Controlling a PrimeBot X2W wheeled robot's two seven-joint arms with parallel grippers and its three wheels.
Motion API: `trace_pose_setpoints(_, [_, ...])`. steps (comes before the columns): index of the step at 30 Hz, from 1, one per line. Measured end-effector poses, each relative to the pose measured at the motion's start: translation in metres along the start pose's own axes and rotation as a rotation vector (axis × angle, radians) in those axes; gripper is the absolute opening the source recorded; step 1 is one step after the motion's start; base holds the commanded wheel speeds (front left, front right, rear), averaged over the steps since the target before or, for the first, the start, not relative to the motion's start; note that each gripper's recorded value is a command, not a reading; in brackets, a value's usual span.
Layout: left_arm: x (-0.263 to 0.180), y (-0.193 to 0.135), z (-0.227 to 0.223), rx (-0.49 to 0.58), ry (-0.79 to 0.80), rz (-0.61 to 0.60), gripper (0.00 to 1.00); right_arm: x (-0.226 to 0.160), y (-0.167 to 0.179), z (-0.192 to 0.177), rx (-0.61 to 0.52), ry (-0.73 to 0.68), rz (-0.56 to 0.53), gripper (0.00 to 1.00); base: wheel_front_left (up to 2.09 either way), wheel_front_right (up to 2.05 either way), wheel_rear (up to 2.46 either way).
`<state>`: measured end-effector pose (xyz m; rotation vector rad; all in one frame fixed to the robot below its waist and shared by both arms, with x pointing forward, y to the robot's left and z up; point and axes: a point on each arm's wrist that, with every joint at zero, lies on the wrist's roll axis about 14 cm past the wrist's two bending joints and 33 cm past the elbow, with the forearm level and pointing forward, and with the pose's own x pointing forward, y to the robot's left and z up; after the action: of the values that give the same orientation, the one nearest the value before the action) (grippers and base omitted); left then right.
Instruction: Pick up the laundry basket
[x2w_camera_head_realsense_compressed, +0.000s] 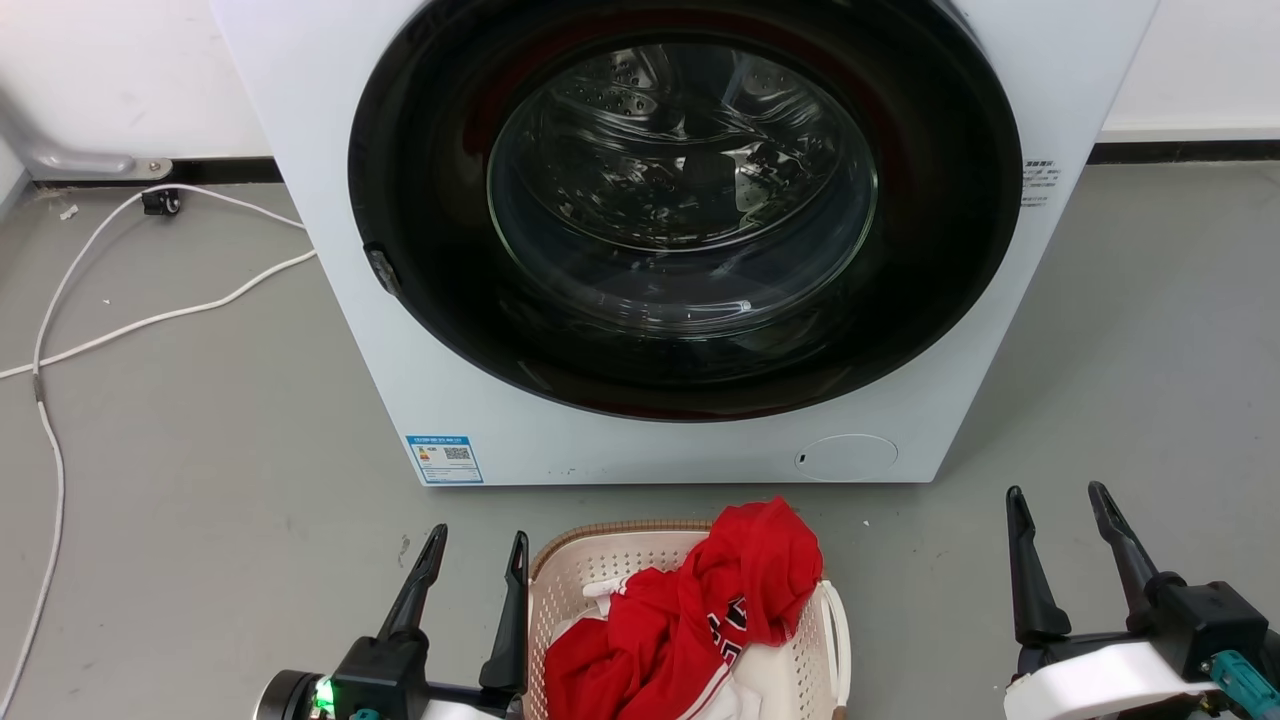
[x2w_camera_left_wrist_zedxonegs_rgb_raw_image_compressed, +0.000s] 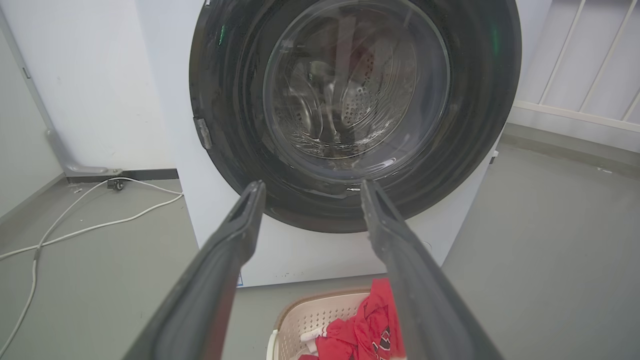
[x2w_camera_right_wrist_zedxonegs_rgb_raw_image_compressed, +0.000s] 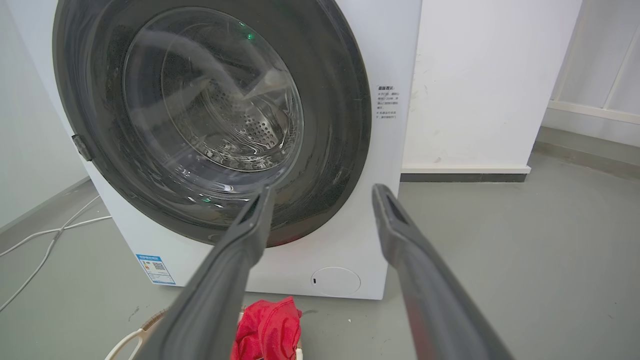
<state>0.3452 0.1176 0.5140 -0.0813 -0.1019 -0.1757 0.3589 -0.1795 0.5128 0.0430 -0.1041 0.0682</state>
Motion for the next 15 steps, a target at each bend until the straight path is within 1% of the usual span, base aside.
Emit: trace_pose_setpoints(15, [0.0002,0.0004,-0.0026,-0.014,0.008,0.006,1.00,0.0010,0.0000,-0.0012,0.007,0.003,-0.001,1.00,0.00,0.00,0.00])
